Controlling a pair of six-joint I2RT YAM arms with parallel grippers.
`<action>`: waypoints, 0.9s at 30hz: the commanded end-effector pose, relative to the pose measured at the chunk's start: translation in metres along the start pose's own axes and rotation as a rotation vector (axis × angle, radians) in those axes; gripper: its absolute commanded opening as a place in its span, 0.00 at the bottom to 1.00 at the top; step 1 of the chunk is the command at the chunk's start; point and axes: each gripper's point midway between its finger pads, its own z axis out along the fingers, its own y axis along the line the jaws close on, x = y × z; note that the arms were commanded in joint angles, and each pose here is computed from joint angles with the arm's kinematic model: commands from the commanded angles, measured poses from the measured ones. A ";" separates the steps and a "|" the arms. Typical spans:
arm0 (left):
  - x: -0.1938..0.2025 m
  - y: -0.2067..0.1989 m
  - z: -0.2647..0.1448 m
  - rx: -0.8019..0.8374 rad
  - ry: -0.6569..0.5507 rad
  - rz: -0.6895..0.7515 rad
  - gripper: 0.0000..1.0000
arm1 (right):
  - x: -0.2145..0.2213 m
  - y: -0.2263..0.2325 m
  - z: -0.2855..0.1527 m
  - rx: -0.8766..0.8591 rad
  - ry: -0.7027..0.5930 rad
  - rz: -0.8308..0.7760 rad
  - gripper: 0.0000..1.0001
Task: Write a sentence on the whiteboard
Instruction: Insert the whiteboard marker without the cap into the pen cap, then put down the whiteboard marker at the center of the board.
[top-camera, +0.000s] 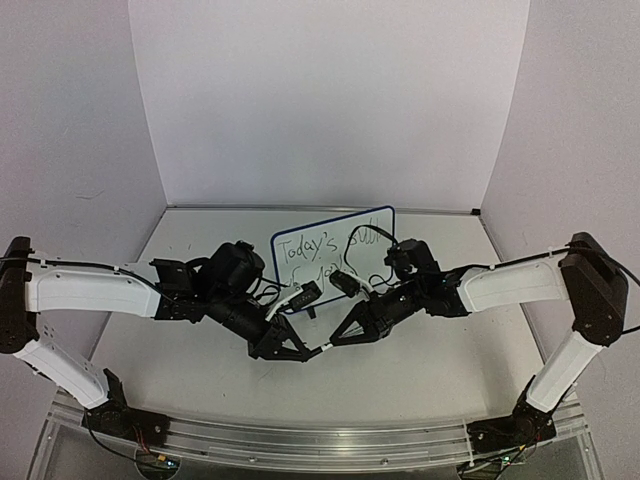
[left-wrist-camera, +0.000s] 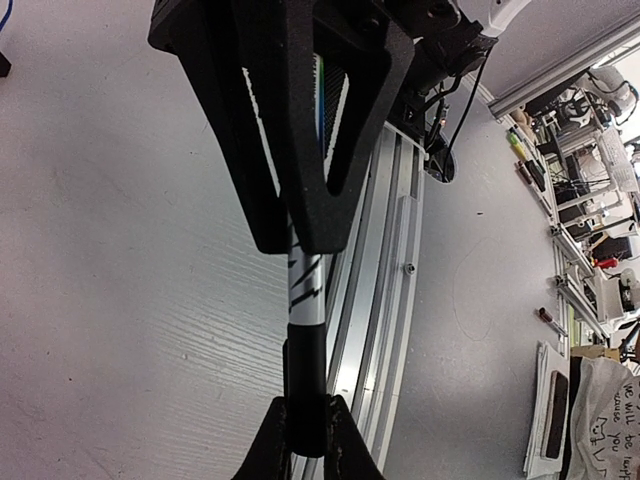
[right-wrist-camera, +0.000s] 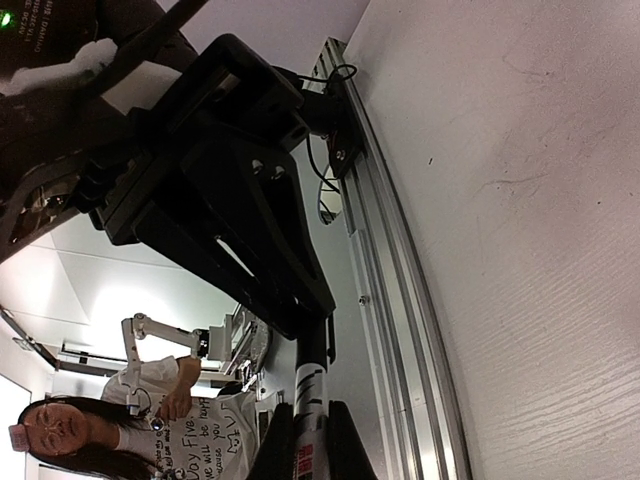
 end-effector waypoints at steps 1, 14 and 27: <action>-0.116 -0.036 -0.029 0.031 -0.391 0.277 0.00 | 0.000 0.035 0.023 -0.073 0.040 -0.131 0.00; -0.050 0.026 -0.035 -0.256 -0.246 0.052 0.47 | -0.026 -0.014 -0.042 0.194 -0.202 -0.050 0.00; 0.015 0.166 -0.129 -0.725 -0.365 -0.495 0.66 | -0.016 -0.155 -0.203 0.771 -0.615 0.316 0.00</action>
